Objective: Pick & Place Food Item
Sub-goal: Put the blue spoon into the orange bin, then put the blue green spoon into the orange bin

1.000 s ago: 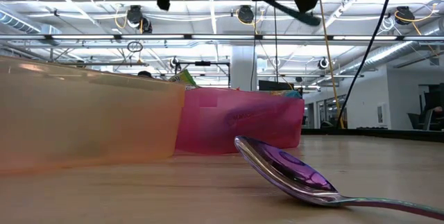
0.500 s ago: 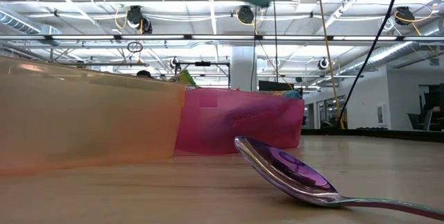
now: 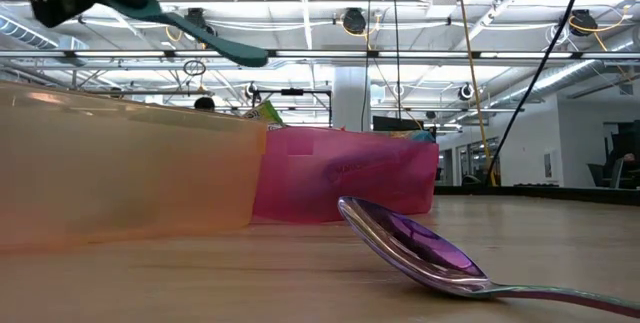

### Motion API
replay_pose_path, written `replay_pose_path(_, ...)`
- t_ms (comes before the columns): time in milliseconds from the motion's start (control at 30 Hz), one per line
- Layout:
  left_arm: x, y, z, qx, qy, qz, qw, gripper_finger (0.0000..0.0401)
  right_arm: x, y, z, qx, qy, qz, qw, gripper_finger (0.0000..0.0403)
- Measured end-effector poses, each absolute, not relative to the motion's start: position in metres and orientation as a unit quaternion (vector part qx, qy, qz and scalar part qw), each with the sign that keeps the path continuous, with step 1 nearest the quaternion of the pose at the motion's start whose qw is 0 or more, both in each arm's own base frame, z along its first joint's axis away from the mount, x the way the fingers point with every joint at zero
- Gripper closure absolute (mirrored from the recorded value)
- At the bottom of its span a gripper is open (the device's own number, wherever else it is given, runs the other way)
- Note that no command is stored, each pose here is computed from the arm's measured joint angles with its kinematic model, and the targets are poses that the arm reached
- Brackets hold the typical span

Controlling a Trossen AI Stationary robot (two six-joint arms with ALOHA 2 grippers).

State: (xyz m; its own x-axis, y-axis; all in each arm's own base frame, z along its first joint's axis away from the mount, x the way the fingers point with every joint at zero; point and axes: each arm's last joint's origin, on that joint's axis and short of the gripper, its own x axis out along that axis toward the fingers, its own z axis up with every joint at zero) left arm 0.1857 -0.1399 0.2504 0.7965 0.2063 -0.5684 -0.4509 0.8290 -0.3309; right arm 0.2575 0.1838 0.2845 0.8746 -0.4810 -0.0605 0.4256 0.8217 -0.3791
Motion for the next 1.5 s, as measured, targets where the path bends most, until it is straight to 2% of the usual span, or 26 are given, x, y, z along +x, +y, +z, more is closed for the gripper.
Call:
replay_pose_path(200,0.173,-0.152,0.245,-0.237,0.286,0.167,0.913,0.0394,0.259,0.182,0.284,-0.176,0.077,-0.242,0.951,0.022)
replay_pose_path(433,0.16,-0.141,0.238,-0.24,0.31,0.229,0.891,0.0394,0.262,0.177,0.284,-0.176,0.079,-0.25,0.949,0.0221)
replay_pose_path(833,0.19,-0.132,0.224,-0.203,0.372,0.216,0.88,0.037,0.265,0.172,0.284,-0.167,0.079,-0.258,0.948,0.0222)
replay_pose_path(1100,0.2,-0.12,0.221,-0.187,0.371,0.241,0.877,0.0364,0.265,0.172,0.284,-0.159,0.076,-0.259,0.95,0.022)
replay_pose_path(1233,0.203,-0.117,0.222,-0.185,0.366,0.246,0.878,0.0329,0.265,0.172,0.284,-0.151,0.074,-0.259,0.951,0.0222)
replay_pose_path(1500,0.206,-0.11,0.222,-0.17,0.37,0.252,0.878,0.02,0.266,0.173,0.284,-0.125,0.068,-0.245,0.959,0.0222)
